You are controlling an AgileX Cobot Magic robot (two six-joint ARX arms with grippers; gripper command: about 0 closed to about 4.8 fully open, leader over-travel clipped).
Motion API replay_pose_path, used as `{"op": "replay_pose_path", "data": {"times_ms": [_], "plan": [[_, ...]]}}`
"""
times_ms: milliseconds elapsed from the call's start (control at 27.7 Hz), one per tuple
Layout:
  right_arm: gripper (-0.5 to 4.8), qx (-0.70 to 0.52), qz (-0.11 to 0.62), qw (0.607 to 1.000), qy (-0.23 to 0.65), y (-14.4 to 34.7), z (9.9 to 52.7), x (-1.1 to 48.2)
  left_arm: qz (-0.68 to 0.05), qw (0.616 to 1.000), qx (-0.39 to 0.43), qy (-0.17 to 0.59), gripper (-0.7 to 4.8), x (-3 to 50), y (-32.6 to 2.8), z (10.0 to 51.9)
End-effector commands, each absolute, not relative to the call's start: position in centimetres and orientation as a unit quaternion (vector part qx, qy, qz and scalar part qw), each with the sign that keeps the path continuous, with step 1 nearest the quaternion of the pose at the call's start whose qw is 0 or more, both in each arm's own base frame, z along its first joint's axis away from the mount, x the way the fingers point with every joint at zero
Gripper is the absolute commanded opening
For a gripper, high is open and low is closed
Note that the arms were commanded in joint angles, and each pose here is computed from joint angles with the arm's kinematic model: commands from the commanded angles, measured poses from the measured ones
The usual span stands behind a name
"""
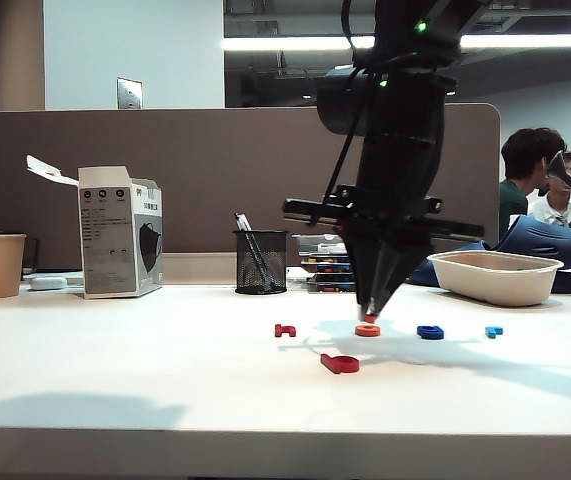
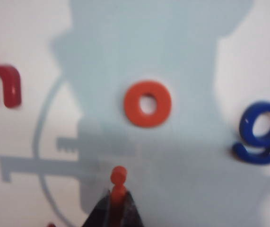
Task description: Select the appropriate letters from the row of letter magnets placed on the table to arrange into the word "big".
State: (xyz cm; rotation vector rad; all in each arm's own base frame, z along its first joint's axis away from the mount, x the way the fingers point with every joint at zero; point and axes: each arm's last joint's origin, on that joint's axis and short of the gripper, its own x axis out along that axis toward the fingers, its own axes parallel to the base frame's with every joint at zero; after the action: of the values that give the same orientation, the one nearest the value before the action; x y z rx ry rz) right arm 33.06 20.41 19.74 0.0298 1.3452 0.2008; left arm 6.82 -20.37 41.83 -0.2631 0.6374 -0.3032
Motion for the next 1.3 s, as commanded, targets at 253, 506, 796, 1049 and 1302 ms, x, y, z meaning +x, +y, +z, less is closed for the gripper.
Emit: {"op": "replay_pose_path", "data": {"times_ms": [253, 506, 796, 1049, 1302], "plan": [[-0.07, -0.021, 0.113, 0.764, 0.634, 20.7, 21.4, 30.9, -0.147, 0.931, -0.13, 0.307, -0.05, 6.8, -20.3, 42.0], [-0.07, -0.043, 0.112, 0.749, 0.652, 20.5, 18.9, 29.0, -0.147, 0.931, -0.13, 0.307, -0.05, 6.8, -20.3, 42.0], [-0.07, -0.034, 0.118, 0.76, 0.639, 20.4, 17.8, 28.6, -0.147, 0.931, -0.13, 0.307, -0.05, 6.8, -20.3, 42.0], [-0.03, -0.037, 0.105, 0.747, 0.656, 20.1, 17.5, 28.3, -0.147, 0.931, -0.13, 0.307, -0.05, 6.8, -20.3, 42.0], [1.03, -0.04, 0.102, 0.741, 0.662, 20.0, 17.5, 28.1, -0.147, 0.931, -0.13, 0.307, -0.05, 6.8, -20.3, 42.0]]}}
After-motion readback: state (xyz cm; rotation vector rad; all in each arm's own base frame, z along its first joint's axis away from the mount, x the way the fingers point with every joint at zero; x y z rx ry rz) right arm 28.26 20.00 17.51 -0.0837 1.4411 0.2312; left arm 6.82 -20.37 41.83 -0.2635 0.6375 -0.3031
